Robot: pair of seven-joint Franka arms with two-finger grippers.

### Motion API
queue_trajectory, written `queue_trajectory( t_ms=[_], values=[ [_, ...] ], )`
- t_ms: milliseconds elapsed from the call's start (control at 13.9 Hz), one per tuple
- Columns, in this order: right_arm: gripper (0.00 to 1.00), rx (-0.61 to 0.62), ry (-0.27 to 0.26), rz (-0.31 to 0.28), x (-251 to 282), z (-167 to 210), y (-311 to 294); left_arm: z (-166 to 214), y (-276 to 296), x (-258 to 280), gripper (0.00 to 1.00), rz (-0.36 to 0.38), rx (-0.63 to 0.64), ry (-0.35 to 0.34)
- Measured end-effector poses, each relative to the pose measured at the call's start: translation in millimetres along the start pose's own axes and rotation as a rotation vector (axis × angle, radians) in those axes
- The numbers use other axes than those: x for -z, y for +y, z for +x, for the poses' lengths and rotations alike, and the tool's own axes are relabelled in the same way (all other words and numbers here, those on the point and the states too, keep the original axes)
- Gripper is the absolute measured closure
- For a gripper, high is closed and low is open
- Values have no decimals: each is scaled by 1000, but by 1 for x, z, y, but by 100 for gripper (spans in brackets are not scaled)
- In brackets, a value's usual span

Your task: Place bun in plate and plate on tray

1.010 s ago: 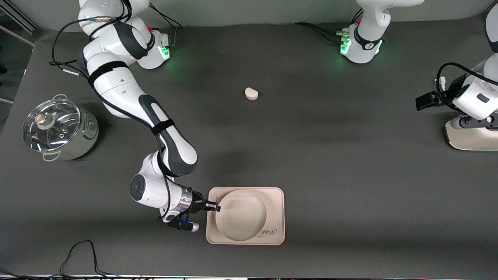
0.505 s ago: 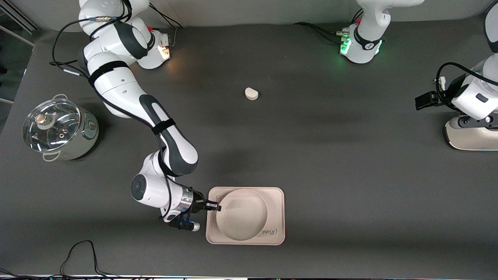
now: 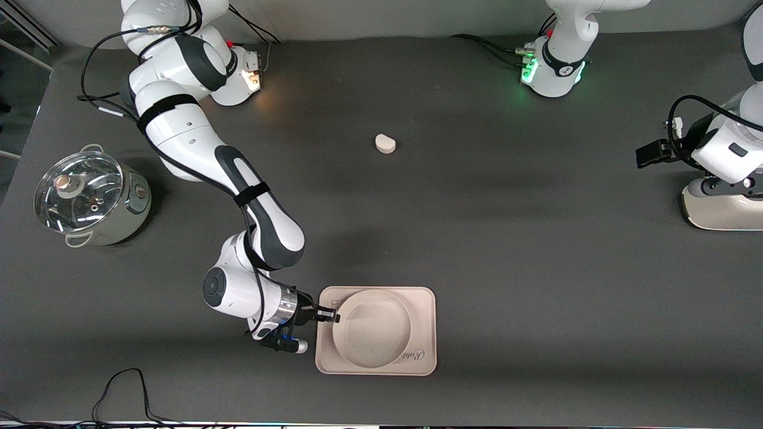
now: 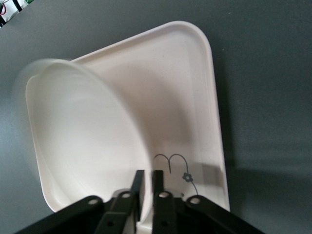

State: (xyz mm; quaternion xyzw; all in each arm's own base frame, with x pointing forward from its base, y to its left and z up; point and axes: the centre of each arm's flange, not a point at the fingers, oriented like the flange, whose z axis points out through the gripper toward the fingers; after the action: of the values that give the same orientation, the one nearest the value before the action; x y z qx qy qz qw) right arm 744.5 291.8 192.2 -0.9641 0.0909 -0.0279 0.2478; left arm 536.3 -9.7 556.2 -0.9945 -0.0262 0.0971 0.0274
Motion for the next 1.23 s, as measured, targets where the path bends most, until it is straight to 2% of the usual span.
queue_trajectory(
  t_ms=[144,216,361,577,649,866,1010,1227],
  values=[
    [59,41,18,-23,5,-2,-12,0,0,0,0,0,-1,0],
    [50,66,31,-55,11,-3,-22,0,0,0,0,0,-1,0],
    [29,112,-7,-140,34,-8,-41,0,0,0,0,0,-7,1],
    [0,167,-32,-225,117,-11,-71,0,0,2,0,0,-15,4],
    [0,174,-36,-243,151,-16,-80,0,0,2,0,0,-20,4],
    [0,172,0,-283,263,-42,-88,0,-3,3,0,-2,-26,6],
    [0,147,20,-333,332,-69,-73,0,-5,5,0,-2,-25,9],
    [0,143,14,-405,410,-105,-24,-1,-8,9,0,-3,-20,9]
  ],
)
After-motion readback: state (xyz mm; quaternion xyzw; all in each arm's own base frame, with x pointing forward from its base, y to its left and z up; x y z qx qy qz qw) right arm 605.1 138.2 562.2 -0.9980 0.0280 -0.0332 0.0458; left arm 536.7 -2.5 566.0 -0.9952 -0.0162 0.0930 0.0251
